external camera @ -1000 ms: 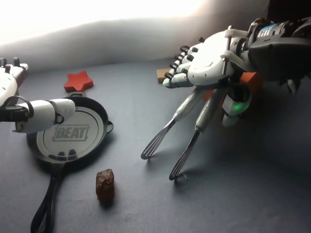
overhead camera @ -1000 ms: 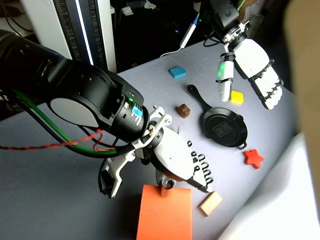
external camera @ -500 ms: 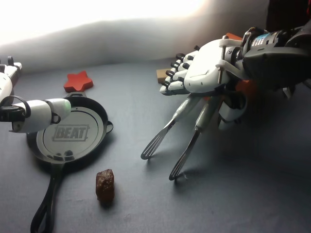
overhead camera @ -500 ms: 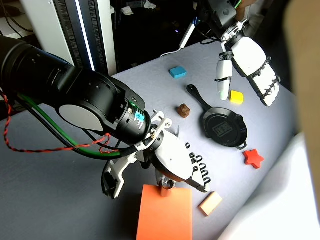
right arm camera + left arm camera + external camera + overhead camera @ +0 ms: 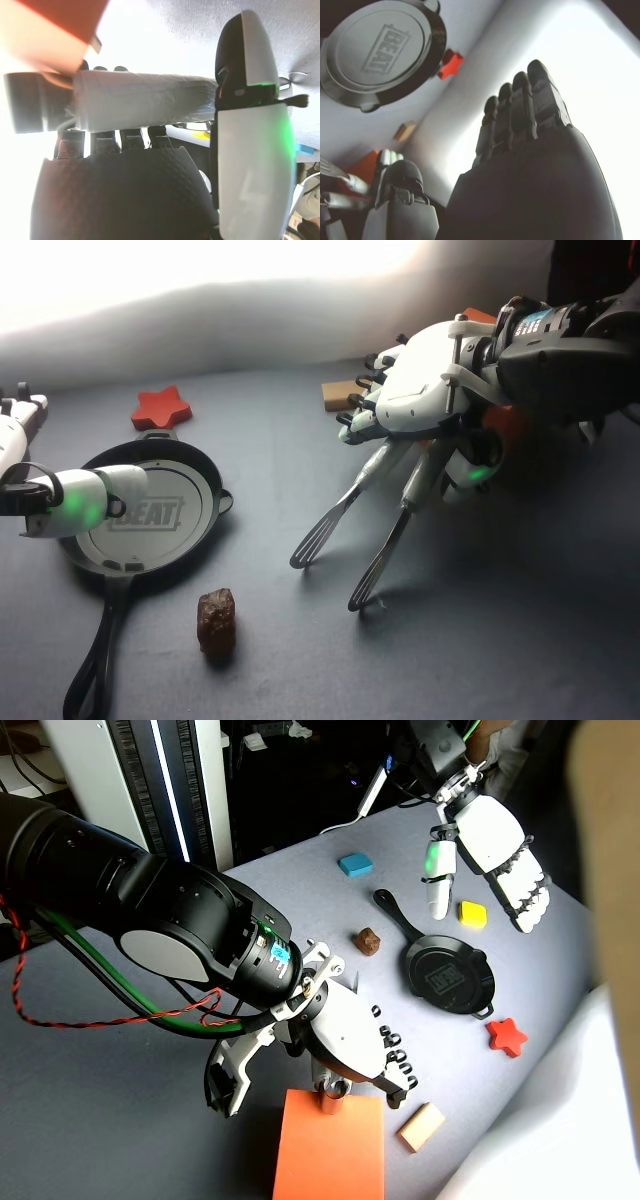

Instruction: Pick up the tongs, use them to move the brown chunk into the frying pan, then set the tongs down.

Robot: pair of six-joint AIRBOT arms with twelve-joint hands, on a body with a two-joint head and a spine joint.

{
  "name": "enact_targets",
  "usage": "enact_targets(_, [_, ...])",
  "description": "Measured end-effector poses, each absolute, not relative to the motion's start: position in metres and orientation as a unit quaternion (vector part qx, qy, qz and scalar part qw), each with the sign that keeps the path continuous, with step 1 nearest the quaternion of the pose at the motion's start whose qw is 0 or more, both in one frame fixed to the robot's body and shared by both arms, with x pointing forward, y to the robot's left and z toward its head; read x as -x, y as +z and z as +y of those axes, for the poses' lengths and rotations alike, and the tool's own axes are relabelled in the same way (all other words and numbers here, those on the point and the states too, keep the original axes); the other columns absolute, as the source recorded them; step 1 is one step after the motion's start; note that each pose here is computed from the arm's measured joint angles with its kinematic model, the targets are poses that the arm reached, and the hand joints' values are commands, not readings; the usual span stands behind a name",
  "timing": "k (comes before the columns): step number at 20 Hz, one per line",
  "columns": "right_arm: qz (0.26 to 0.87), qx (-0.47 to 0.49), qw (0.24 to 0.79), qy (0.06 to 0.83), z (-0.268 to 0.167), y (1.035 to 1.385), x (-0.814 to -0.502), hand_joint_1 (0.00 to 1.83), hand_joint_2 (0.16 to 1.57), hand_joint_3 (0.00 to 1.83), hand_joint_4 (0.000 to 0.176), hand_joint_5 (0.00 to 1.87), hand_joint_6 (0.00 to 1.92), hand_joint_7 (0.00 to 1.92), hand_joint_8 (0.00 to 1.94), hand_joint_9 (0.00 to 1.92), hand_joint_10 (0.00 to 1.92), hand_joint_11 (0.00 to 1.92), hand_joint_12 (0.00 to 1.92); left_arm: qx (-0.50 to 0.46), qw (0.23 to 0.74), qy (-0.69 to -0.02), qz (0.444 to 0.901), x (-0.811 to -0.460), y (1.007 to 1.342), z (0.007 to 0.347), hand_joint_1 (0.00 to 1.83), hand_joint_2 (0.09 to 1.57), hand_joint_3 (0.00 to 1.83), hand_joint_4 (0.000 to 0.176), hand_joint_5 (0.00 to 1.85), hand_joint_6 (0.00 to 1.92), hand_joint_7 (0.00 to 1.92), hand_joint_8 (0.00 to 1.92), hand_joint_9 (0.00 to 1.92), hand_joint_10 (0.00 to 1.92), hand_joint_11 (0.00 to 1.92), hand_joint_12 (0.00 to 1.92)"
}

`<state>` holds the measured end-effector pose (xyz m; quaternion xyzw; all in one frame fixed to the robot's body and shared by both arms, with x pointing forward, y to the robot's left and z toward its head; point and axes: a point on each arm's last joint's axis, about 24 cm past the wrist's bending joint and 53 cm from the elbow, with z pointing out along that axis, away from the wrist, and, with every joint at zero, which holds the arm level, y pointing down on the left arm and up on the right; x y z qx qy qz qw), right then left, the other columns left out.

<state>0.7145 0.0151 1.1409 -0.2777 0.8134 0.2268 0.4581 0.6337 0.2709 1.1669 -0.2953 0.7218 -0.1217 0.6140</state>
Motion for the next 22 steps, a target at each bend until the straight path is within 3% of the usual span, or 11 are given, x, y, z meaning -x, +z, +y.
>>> enact_targets(2, [0.813,0.278,0.458,0.227,0.015,1.141,-0.715,1.04,1.03,0.03,0.000,0.33,0.07,0.37,0.02,0.29,0.07,0.00,0.99,0.297,0.617,-0.119,0.719,-0.633,1.168,0.273,0.00,1.09,0.00,0.000,0.04,0.00,0.07,0.00,0.06,0.00,0.00,0.25])
enact_targets(4, [0.813,0.278,0.459,0.227,0.015,1.141,-0.715,0.98,1.10,0.05,0.000,0.46,0.11,0.52,0.04,0.41,0.11,0.00,1.23,0.297,0.618,-0.118,0.718,-0.633,1.169,0.273,0.00,1.11,0.00,0.000,0.03,0.00,0.05,0.00,0.04,0.00,0.00,0.18])
enact_targets(7, [0.812,0.277,0.460,0.228,0.015,1.142,-0.715,0.97,1.13,0.06,0.000,0.55,0.14,0.60,0.06,0.50,0.15,0.00,1.37,0.297,0.618,-0.118,0.718,-0.633,1.169,0.273,0.00,1.11,0.00,0.000,0.04,0.00,0.07,0.00,0.06,0.00,0.00,0.23])
enact_targets(8, [0.812,0.277,0.460,0.228,0.016,1.142,-0.715,1.02,1.11,0.04,0.000,0.66,0.21,0.74,0.06,0.57,0.32,0.00,1.54,0.298,0.618,-0.117,0.718,-0.633,1.169,0.274,0.00,1.11,0.00,0.000,0.03,0.00,0.06,0.00,0.05,0.00,0.00,0.24])
enact_targets(10, [0.812,0.277,0.460,0.228,0.016,1.143,-0.715,1.05,1.11,0.02,0.000,0.72,0.27,0.84,0.06,0.56,0.59,0.05,1.61,0.298,0.618,-0.117,0.718,-0.633,1.169,0.274,0.00,1.11,0.00,0.000,0.03,0.00,0.06,0.00,0.05,0.00,0.00,0.24])
enact_targets(12, [0.811,0.275,0.461,0.230,0.016,1.147,-0.715,1.03,1.14,0.03,0.000,0.73,0.41,0.90,0.09,0.54,0.79,0.12,1.63,0.298,0.618,-0.118,0.718,-0.632,1.169,0.272,0.00,1.10,0.00,0.000,0.03,0.00,0.06,0.00,0.05,0.00,0.00,0.23])
enact_targets(14, [0.809,0.276,0.463,0.234,0.018,1.152,-0.713,1.00,1.15,0.03,0.000,0.72,0.46,0.91,0.10,0.53,0.83,0.12,1.64,0.297,0.618,-0.119,0.719,-0.632,1.169,0.272,0.00,1.10,0.00,0.000,0.03,0.00,0.06,0.00,0.05,0.00,0.00,0.23])
enact_targets(22, [0.813,0.238,0.460,0.267,0.013,1.175,-0.702,0.98,1.18,0.04,0.000,0.73,0.44,0.92,0.08,0.58,0.75,0.18,1.58,0.300,0.621,-0.115,0.715,-0.631,1.170,0.274,0.00,1.10,0.00,0.000,0.03,0.00,0.06,0.00,0.05,0.00,0.00,0.20])
